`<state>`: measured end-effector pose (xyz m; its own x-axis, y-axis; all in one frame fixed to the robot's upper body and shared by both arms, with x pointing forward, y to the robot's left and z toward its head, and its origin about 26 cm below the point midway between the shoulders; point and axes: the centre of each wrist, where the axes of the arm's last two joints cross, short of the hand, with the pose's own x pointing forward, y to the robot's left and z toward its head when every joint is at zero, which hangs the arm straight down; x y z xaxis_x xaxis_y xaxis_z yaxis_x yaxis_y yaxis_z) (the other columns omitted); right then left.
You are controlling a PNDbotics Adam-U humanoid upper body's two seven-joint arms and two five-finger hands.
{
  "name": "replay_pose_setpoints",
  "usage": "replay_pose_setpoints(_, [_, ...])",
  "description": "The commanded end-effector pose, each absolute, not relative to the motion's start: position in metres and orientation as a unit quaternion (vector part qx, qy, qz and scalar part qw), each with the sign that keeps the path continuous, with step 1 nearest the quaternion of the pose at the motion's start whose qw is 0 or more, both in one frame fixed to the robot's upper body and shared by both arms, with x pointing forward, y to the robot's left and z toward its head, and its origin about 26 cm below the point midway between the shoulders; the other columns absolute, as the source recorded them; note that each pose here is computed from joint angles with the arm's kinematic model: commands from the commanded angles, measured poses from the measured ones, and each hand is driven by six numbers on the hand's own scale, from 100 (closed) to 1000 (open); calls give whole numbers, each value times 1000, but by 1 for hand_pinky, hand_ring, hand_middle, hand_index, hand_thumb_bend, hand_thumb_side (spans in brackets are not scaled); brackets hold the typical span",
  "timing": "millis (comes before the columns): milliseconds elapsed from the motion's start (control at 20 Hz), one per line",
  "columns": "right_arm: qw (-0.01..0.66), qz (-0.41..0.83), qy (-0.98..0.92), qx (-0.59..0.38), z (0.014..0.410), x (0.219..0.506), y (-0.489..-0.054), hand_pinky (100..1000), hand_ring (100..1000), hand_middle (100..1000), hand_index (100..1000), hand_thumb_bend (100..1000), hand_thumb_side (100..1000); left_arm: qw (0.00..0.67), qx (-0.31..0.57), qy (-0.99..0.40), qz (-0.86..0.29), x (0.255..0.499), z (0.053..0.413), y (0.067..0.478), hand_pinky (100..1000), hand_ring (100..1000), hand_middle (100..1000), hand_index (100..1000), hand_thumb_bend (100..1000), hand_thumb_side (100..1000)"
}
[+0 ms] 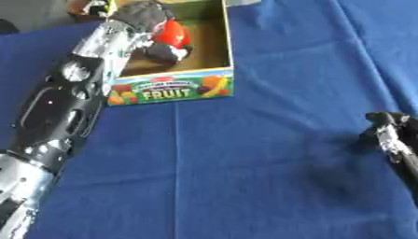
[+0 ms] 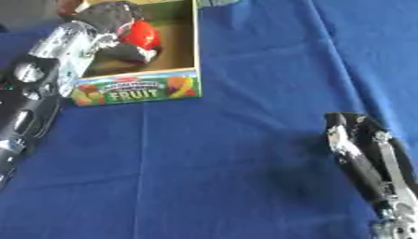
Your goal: Pick up objects on the table and place them in the box.
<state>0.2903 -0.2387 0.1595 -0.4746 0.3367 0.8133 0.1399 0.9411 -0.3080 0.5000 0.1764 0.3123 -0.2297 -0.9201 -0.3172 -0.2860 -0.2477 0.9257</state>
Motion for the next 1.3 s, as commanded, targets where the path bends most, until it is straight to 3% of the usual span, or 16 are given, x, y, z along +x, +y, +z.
replay_pose_setpoints(50, [454,90,-876,-135,174,293,-241,650,607,506,706,100,707,264,583,-573,-512,491,338,182,907,992,863,953,394,993])
replay_pose_setpoints(600, [309,56,-932,-181,211,303,-243,684,651,543,705,100,688,260,578,-626,-453,487,330,194,841,936,829,944,317,1000])
replay_pose_setpoints(1300, [226,26,-959,-167,201,300,-250,685,646,541,699,100,668,192,561,-739,-320,444,382,204,725,828,782,931,385,1000])
